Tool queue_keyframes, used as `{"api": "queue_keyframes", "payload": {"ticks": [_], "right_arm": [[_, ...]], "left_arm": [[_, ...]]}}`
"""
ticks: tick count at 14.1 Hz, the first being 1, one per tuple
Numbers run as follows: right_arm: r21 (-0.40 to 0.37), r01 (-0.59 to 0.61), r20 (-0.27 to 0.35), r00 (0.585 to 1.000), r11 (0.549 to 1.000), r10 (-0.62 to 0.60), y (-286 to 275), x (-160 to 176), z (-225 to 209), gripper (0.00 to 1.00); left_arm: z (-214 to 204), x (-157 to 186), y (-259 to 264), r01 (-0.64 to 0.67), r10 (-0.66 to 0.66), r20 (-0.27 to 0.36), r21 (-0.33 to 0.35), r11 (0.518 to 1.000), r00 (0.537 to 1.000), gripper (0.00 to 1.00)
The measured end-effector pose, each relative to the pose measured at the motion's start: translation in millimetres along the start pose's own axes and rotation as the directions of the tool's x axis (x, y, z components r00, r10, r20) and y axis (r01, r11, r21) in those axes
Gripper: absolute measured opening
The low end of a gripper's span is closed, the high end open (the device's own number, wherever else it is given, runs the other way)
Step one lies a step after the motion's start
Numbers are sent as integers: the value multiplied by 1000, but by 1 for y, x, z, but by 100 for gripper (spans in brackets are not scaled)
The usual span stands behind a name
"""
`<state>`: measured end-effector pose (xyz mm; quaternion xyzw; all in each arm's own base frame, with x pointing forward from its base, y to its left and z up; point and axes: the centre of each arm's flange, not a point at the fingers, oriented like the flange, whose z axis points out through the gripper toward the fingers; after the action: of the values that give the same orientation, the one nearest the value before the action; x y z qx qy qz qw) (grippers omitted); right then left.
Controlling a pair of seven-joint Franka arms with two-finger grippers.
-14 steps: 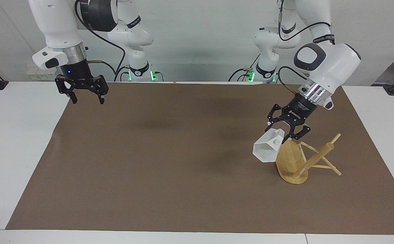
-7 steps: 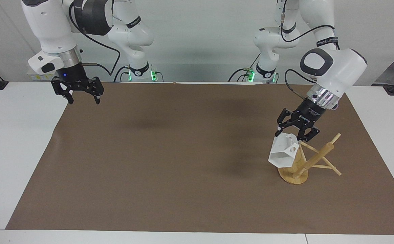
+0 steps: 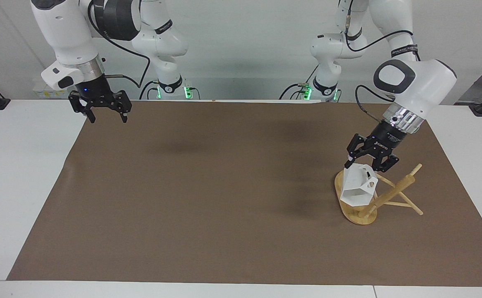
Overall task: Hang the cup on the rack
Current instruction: 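Lower the cup onto a rack peg with the left gripper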
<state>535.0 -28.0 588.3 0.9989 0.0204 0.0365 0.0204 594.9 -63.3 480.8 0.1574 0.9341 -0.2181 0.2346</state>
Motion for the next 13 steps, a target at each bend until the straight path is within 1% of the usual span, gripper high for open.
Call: {"api": "queue_keyframes", "payload": {"ticks": [3,8,11,13], "right_arm": [[11,-4,4,1000,1000,4,0,-1,0,100],[14,-1,18,1000,1000,1,-2,-3,-1,100],[16,3,24,1000,1000,-4,-5,-3,-18,100],[17,2,7,1000,1000,-2,-4,-1,-34,100]], "left_arm": [[-6,2,4,8,-8,-11,6,1000,1000,68],[-14,0,-1,29,-29,-7,5,1000,1000,67],[-16,0,1,55,-55,-17,-18,998,998,67],[-18,0,3,63,-63,-16,-21,998,998,67]]}}
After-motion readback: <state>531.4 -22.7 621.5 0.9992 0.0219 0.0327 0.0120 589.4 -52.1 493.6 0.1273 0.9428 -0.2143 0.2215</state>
